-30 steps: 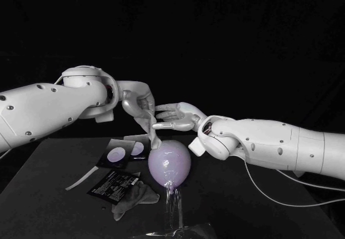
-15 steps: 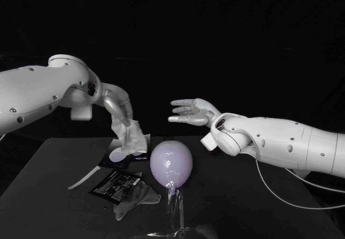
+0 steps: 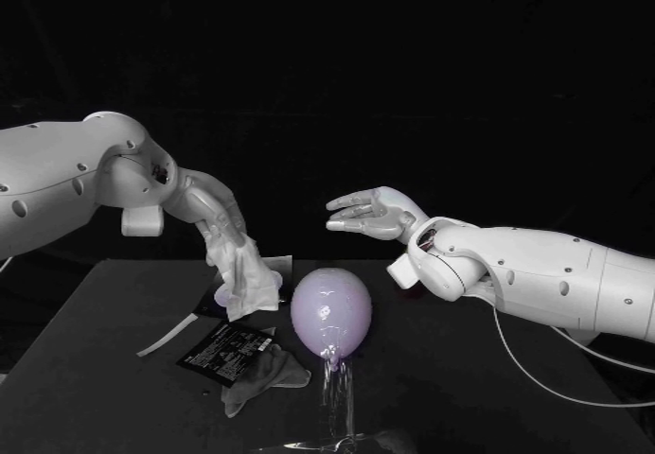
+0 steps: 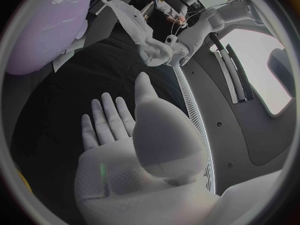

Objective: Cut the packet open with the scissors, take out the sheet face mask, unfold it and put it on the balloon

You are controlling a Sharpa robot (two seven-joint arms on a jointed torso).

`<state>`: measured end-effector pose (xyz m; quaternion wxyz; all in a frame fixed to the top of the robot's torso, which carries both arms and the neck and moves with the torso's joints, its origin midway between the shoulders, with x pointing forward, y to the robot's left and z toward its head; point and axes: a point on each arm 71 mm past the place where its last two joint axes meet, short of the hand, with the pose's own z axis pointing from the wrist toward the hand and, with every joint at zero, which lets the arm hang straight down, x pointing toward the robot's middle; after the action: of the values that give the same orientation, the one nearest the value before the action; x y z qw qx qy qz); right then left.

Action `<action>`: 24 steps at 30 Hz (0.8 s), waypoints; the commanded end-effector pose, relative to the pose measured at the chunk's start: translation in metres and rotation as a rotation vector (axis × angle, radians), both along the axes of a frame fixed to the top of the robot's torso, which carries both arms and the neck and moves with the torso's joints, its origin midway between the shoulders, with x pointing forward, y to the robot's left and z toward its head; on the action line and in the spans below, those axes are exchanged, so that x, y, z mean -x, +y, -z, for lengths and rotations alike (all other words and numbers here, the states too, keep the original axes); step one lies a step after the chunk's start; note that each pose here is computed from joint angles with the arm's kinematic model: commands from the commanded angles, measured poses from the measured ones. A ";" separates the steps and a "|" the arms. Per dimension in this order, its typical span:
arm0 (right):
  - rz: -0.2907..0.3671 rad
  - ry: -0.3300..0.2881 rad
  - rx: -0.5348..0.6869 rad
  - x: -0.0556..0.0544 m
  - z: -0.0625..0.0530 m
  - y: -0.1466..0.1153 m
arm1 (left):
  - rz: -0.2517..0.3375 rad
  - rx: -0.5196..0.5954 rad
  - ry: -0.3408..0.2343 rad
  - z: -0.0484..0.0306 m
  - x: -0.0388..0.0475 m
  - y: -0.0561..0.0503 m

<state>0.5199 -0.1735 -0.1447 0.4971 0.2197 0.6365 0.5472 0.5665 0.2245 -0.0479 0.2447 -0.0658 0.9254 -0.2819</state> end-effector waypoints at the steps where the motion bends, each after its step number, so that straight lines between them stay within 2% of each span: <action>1: -0.029 -0.079 0.028 0.005 -0.003 0.007 | -0.206 0.199 -0.008 -0.0063 -0.0040 -0.001; 4: -0.035 -0.102 0.038 0.008 -0.002 0.011 | -0.305 0.255 -0.032 -0.0061 -0.0046 0.000; 8: -0.039 -0.118 0.041 0.011 -0.001 0.015 | -0.383 0.305 -0.048 -0.0047 -0.0035 -0.003; 14: -0.055 -0.132 0.047 0.018 0.004 0.024 | -0.510 0.394 -0.061 0.0053 0.0011 -0.016; 19: -0.064 -0.143 0.057 0.020 0.008 0.030 | -0.587 0.458 -0.083 0.0125 0.0018 -0.021; 24: -0.062 -0.170 0.075 0.020 0.009 0.039 | -0.657 0.520 -0.122 0.0129 0.0004 -0.027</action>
<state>0.5008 -0.1369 -0.1563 0.5188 0.1573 0.6288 0.5574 0.5619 0.1970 -0.0669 0.3228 -0.3521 0.7859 -0.3927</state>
